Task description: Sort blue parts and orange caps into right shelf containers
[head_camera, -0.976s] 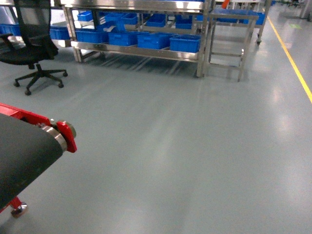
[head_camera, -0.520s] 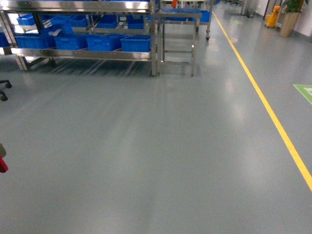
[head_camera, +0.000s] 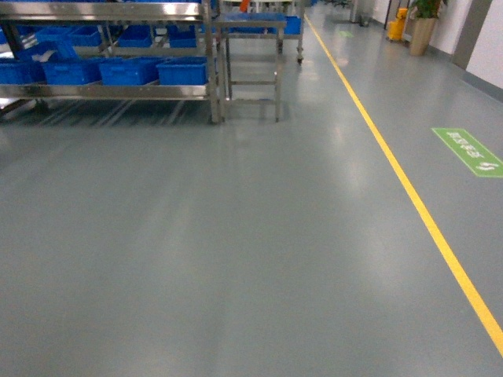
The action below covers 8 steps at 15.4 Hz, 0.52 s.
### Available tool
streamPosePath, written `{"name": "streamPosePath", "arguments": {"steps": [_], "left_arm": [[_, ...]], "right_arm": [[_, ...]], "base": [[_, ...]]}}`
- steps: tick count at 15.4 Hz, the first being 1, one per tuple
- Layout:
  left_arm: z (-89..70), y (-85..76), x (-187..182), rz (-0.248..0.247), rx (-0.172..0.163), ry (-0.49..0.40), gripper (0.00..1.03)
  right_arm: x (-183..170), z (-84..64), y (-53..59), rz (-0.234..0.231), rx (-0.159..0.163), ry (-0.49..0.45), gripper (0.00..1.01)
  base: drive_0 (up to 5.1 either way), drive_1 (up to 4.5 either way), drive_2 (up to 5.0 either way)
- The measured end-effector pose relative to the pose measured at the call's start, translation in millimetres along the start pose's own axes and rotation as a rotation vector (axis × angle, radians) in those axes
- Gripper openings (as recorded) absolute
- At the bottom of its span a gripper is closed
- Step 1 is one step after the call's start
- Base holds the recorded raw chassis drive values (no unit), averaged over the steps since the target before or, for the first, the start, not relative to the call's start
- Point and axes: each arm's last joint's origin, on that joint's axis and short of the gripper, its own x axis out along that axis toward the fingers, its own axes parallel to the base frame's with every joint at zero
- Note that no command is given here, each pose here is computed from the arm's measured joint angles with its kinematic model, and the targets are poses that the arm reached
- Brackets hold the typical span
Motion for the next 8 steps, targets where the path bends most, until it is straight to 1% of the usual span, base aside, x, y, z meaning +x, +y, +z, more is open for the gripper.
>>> {"name": "streamPosePath", "arguments": {"steps": [2, 8], "left_arm": [[0.0, 0.0, 0.0, -0.001, 0.000, 0.000, 0.43], [0.0, 0.0, 0.0, 0.000, 0.000, -0.001, 0.43]], "right_arm": [[0.0, 0.0, 0.0, 0.000, 0.000, 0.000, 0.45], [0.0, 0.0, 0.0, 0.000, 0.000, 0.000, 0.45]], "base": [[-0.6, -0.62, -0.6], [0.0, 4.30, -4.3]]}}
